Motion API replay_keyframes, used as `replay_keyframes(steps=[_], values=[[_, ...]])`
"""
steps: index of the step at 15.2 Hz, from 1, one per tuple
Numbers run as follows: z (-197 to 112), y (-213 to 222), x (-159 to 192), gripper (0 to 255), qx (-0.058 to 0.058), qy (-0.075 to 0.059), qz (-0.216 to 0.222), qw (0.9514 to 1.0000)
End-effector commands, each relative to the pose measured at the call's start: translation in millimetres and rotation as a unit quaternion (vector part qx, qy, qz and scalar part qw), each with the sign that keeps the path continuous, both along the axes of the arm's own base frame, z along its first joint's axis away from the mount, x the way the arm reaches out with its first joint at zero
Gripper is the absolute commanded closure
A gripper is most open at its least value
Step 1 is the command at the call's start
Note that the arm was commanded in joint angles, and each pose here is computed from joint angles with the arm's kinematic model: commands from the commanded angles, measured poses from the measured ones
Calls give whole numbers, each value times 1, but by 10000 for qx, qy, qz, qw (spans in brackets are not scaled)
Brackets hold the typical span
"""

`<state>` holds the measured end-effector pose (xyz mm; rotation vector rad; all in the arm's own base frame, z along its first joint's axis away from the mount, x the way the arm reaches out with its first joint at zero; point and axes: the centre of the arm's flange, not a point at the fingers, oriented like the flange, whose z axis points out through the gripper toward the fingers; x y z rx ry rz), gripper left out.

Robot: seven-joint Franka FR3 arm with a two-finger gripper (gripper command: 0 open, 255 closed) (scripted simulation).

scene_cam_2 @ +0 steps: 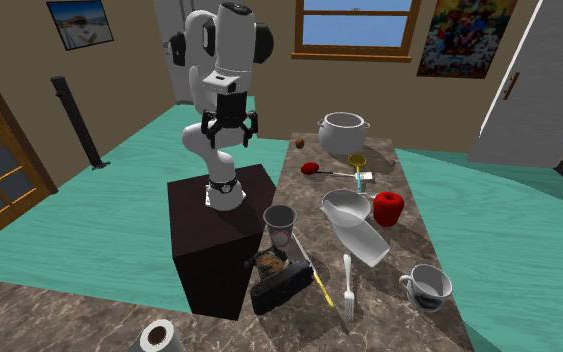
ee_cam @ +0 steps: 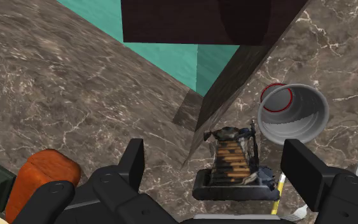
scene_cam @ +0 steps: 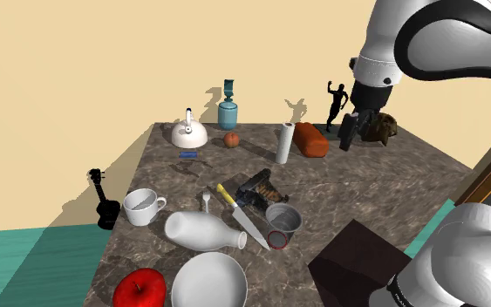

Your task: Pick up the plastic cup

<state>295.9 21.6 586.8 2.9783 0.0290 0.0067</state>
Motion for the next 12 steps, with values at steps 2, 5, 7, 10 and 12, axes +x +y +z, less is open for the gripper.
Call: replay_keyframes(steps=[2, 5, 7, 10, 12], values=[[-10, 7, 3, 0, -1, 4, -6, 10000], [-42, 29, 14, 0, -4, 15, -23, 10000], [-63, 44, 21, 0, -6, 22, -34, 10000], [-94, 66, 31, 0, -8, 33, -52, 10000], [-115, 81, 38, 0, -10, 40, -63, 10000]])
